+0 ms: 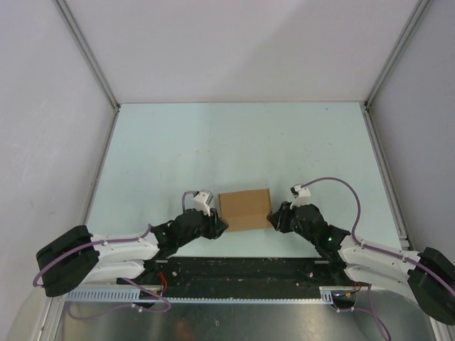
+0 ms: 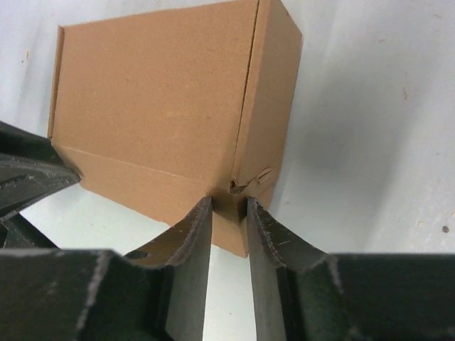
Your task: Fold the paper box
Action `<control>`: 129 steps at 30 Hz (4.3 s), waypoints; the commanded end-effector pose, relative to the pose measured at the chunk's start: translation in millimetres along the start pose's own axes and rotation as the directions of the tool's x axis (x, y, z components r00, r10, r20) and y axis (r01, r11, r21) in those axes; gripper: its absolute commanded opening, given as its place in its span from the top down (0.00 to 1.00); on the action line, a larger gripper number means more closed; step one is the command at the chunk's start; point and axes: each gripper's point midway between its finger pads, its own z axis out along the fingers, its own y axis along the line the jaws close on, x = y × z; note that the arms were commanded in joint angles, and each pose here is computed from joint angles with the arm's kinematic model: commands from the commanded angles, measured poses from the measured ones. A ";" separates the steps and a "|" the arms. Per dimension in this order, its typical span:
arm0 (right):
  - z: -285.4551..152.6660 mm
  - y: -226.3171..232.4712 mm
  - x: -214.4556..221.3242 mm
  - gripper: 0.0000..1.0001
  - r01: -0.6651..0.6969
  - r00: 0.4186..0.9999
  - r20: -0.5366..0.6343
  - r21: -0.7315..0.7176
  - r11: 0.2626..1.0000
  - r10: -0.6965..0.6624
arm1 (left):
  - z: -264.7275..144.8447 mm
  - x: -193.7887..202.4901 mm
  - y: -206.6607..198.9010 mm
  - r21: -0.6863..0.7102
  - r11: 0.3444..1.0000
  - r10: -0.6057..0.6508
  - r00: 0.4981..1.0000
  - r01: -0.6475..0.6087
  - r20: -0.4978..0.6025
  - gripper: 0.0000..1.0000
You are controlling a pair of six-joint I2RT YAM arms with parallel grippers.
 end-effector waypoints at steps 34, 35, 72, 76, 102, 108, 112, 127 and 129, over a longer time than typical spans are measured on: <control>-10.6 19.9 1.7 0.53 -0.020 0.999 -0.027 -0.025 0.999 0.019 | -5.5 -28.3 -12.1 0.004 0.999 0.032 0.997 -0.033 0.069 0.58; -10.2 19.9 1.7 0.53 -0.019 0.999 -0.026 -0.024 1.000 0.019 | -5.5 -29.7 -11.5 -0.001 0.999 0.032 0.997 -0.032 0.074 0.58; -0.3 17.6 -7.1 0.63 0.010 0.999 0.039 -0.014 1.000 -0.009 | 4.2 -28.7 -14.2 0.014 1.000 0.024 0.996 -0.025 0.084 0.61; 0.8 17.6 -8.3 0.63 0.015 0.999 0.050 -0.017 1.000 -0.014 | 2.8 -31.5 -14.3 0.019 1.000 0.023 0.994 -0.025 0.103 0.65; -7.9 16.7 -27.7 0.46 0.035 0.991 0.129 -0.010 0.999 -0.033 | -2.2 -36.1 -11.7 0.022 0.999 0.022 0.989 -0.025 0.144 0.57; -19.2 13.4 -39.5 0.43 0.026 0.984 0.177 0.004 1.000 -0.026 | -17.8 -44.7 -10.0 0.013 1.000 0.022 0.986 -0.024 0.167 0.49; -21.4 9.4 -39.6 0.42 0.021 0.984 0.179 0.021 1.000 -0.024 | -31.8 -53.8 -2.7 -0.028 0.999 0.025 0.980 -0.020 0.199 0.47; -24.1 5.3 -39.3 0.40 -0.026 0.982 0.187 0.038 0.999 0.019 | -4.3 -165.7 -52.2 -0.140 0.961 0.274 0.894 -0.239 0.353 0.52; -26.2 4.8 -39.4 0.42 -0.031 0.982 0.190 0.038 0.999 0.023 | 20.2 -165.2 -46.5 -0.165 0.947 0.315 0.900 -0.276 0.300 0.55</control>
